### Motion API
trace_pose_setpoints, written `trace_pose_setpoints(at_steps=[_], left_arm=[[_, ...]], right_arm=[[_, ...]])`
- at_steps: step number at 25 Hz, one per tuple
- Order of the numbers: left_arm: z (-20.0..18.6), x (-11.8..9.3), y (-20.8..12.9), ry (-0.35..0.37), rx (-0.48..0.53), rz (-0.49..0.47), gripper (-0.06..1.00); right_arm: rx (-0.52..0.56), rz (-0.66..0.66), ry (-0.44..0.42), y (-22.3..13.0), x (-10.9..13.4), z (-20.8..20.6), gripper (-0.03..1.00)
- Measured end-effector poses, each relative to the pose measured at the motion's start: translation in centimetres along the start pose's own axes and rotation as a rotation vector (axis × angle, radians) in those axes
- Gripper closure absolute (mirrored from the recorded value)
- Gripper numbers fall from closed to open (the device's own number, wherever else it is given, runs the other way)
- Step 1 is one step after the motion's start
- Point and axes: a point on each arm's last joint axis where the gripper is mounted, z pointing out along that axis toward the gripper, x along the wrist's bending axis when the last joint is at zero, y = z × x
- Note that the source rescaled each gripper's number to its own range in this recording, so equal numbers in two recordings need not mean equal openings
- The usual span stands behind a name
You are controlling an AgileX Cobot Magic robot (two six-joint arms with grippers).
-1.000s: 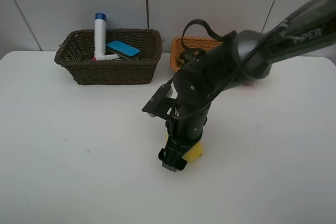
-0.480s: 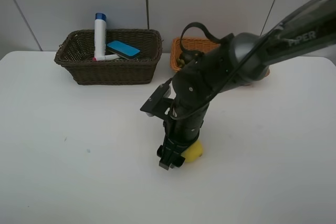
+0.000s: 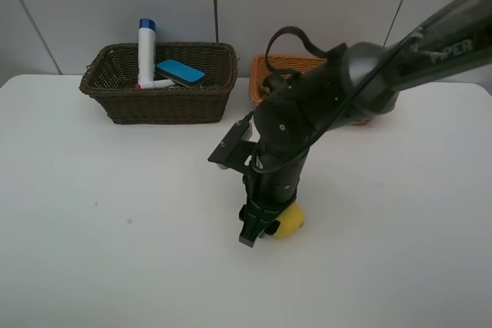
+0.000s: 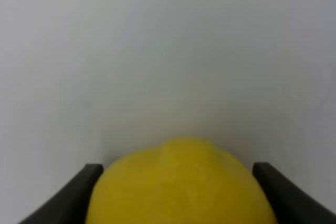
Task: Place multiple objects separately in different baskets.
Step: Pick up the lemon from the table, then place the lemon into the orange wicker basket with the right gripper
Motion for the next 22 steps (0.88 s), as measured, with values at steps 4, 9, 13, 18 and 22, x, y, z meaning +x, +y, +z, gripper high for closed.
trace_pose_setpoints(at_steps=[4, 9, 13, 18, 22], left_arm=[[0.0, 0.0, 0.0, 0.000, 0.000, 0.000, -0.05], [0.0, 0.0, 0.0, 0.000, 0.000, 0.001, -0.05], [0.0, 0.0, 0.0, 0.000, 0.000, 0.000, -0.05], [0.0, 0.0, 0.0, 0.000, 0.000, 0.000, -0.05], [0.0, 0.0, 0.0, 0.000, 0.000, 0.000, -0.05]], right_arm=[[-0.157, -0.020, -0.094, 1.6, -1.4, -5.5, 0.96], [-0.411, 0.023, -0.300, 3.2, -5.4, -12.5, 0.96], [-0.629, 0.226, -0.379, 2.9, -11.2, -14.0, 0.96], [-0.855, 0.546, -0.378, 0.7, -19.0, -10.8, 0.96], [-0.896, 0.730, -0.368, -1.8, -23.1, -7.0, 0.96]])
